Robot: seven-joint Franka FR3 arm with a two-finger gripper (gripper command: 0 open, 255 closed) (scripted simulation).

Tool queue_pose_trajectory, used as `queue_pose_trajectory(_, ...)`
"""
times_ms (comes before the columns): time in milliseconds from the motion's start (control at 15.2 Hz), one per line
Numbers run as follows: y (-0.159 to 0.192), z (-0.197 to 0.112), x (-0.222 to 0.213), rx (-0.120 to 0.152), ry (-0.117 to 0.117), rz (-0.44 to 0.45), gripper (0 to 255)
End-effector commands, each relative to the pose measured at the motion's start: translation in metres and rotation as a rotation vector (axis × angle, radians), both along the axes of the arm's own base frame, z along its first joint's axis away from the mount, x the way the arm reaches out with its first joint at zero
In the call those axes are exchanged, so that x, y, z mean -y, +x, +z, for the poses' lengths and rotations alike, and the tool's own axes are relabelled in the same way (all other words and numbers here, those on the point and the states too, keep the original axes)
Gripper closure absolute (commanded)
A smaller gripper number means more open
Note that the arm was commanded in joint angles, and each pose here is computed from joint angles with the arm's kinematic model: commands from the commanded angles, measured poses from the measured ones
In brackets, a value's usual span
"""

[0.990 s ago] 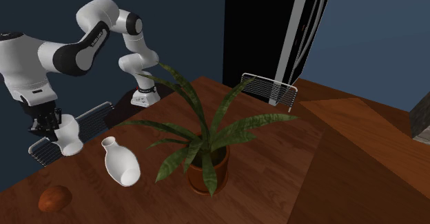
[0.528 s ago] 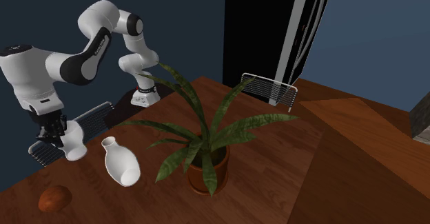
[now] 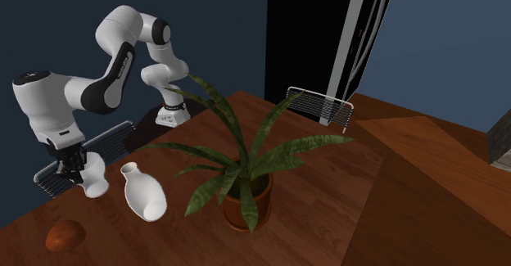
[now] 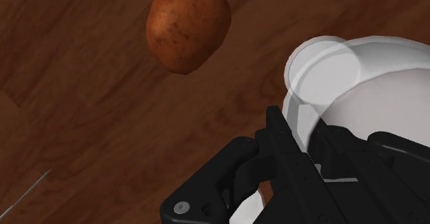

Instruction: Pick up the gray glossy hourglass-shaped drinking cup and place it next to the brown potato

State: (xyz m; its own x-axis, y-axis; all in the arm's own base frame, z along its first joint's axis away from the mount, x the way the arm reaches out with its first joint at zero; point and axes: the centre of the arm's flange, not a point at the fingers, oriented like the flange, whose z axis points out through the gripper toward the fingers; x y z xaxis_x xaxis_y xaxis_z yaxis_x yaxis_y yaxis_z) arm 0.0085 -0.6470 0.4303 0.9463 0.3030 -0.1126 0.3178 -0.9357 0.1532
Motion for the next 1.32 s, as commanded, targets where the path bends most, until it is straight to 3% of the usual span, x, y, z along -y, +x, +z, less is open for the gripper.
queue_pose_trajectory(0,-0.001,-0.01,0.0,0.0,-0.001,0.0,255)
queue_pose_trajectory(396,-0.001,-0.046,0.0,0.0,-0.001,0.0,255)
queue_pose_trajectory(924,-0.001,-0.046,0.0,0.0,-0.001,0.0,255)
queue_pose_trajectory(990,-0.001,-0.046,0.0,0.0,-0.001,0.0,0)
queue_pose_trajectory(1254,-0.001,-0.046,0.0,0.0,-0.001,0.0,0)
